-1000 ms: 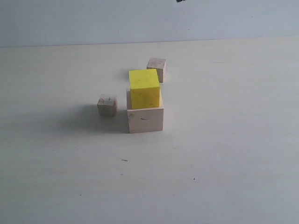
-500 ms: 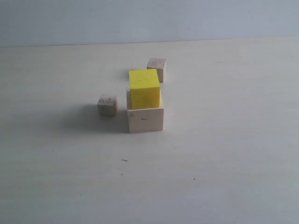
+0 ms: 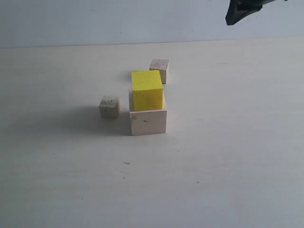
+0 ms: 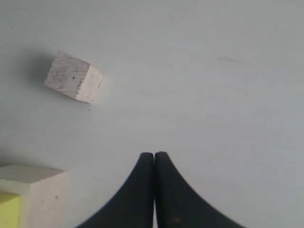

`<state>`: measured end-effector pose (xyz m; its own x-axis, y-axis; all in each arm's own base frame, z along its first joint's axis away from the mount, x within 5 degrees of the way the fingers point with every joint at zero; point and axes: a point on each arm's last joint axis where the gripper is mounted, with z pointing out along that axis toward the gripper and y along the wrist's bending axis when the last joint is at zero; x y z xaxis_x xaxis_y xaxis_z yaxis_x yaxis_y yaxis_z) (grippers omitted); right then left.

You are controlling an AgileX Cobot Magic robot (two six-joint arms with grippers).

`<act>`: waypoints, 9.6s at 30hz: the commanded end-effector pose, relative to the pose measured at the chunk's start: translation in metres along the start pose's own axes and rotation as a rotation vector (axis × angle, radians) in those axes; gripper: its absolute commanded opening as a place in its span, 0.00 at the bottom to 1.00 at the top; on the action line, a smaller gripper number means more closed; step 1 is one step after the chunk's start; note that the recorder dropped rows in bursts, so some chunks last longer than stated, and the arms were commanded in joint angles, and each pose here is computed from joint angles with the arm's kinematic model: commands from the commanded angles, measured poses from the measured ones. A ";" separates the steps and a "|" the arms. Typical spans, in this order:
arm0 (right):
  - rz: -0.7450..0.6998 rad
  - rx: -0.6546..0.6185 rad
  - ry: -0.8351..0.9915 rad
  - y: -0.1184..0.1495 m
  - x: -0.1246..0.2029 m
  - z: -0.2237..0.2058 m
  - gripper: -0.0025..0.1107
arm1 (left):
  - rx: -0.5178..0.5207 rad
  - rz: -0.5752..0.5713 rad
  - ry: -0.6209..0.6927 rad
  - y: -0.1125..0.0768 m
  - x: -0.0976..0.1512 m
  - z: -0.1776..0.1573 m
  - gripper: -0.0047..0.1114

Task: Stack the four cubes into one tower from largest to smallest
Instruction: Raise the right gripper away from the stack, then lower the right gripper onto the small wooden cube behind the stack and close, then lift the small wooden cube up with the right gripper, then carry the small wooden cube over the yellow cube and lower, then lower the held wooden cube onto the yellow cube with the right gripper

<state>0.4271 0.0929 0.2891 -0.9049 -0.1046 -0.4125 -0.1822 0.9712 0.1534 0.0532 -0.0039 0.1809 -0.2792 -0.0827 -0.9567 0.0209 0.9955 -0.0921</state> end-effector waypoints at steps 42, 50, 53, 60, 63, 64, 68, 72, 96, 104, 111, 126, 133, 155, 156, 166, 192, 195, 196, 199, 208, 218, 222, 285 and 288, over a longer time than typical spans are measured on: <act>-0.861 -0.293 -0.292 0.017 -0.074 0.061 0.17 | 0.005 0.008 -0.012 0.000 0.000 0.000 0.04; -0.951 -0.385 -0.234 0.016 -0.063 0.091 0.45 | 0.005 0.008 -0.012 0.000 0.000 0.000 0.04; -0.943 -0.420 -0.230 0.016 -0.060 0.105 0.54 | 0.005 0.008 -0.012 0.000 0.000 0.000 0.04; -0.951 -0.473 -0.228 0.016 -0.055 0.127 0.64 | 0.005 0.008 -0.012 0.000 0.000 0.000 0.04; -0.957 -0.497 -0.219 0.015 -0.050 0.141 0.64 | 0.005 0.008 -0.012 0.000 0.000 0.000 0.04; -0.958 -0.513 -0.221 0.015 -0.048 0.147 0.64 | 0.005 0.008 -0.012 0.000 0.000 0.000 0.04; -0.960 -0.553 -0.225 0.015 -0.043 0.163 0.64 | 0.005 0.008 -0.012 0.000 0.000 0.000 0.04; -0.977 -0.563 -0.228 0.015 -0.041 0.169 0.64 | 0.005 0.008 -0.012 0.000 0.000 0.000 0.04; -0.926 -0.640 -0.254 0.015 -0.031 0.201 0.64 | 0.005 0.008 -0.012 0.000 0.000 0.000 0.04; -0.924 -0.640 -0.253 0.015 -0.031 0.201 0.64 | 0.005 0.008 -0.012 0.000 0.000 0.000 0.04; -0.920 -0.642 -0.249 0.014 -0.030 0.203 0.63 | 0.005 0.008 -0.012 0.000 0.000 0.000 0.04; -0.880 -0.654 -0.194 0.009 -0.017 0.228 0.63 | 0.005 0.008 -0.012 0.000 0.000 0.000 0.04; -0.880 -0.663 -0.188 0.011 -0.020 0.220 0.22 | 0.005 0.008 -0.012 0.000 0.000 0.000 0.04; -0.722 -0.482 -0.450 -0.001 -0.082 0.004 0.02 | 0.005 0.008 -0.012 0.000 0.000 0.000 0.04; -0.700 -0.503 -0.467 0.002 -0.082 -0.004 0.02 | 0.005 0.008 -0.012 0.000 0.000 0.000 0.04; -0.076 -0.411 -0.391 -0.008 -0.090 -0.030 0.02 | 0.005 0.008 -0.012 0.000 0.000 0.000 0.04; -0.244 -0.557 -0.259 0.030 -0.051 -0.055 0.02 | 0.005 0.008 -0.012 0.000 0.000 0.000 0.04; -0.281 -0.605 -0.238 0.032 -0.041 -0.046 0.02 | 0.005 0.008 -0.012 0.000 0.000 0.000 0.04; -0.284 -0.614 -0.244 0.032 -0.038 -0.043 0.02 | 0.005 0.008 -0.012 0.000 0.000 0.000 0.04; -0.290 -0.671 -0.280 0.031 -0.024 -0.033 0.02 | 0.005 0.008 -0.012 0.000 0.000 0.000 0.04; -0.561 -0.886 -0.871 0.014 0.048 -0.028 0.02 | 0.005 0.008 -0.012 0.000 0.000 0.000 0.04; -1.068 -0.819 -0.627 0.062 0.078 -0.010 0.02 | 0.005 0.008 -0.012 0.000 0.000 0.000 0.04; -1.080 -0.722 -0.536 0.057 0.077 -0.011 0.02 | 0.005 0.008 -0.012 0.000 0.000 0.000 0.04; -1.332 -0.717 -0.267 0.100 0.052 0.035 0.02 | 0.005 0.008 -0.012 0.000 0.000 0.000 0.04; -1.331 -0.736 -0.255 0.098 0.053 0.034 0.02 | 0.005 0.008 -0.012 0.000 0.000 0.000 0.04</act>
<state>0.3739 0.1933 0.2478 0.1323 -0.6769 -0.7241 -0.9908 -0.1103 -0.0780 0.0532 -0.0039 0.1809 -0.2792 -0.0827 -0.9567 0.0209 0.9955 -0.0921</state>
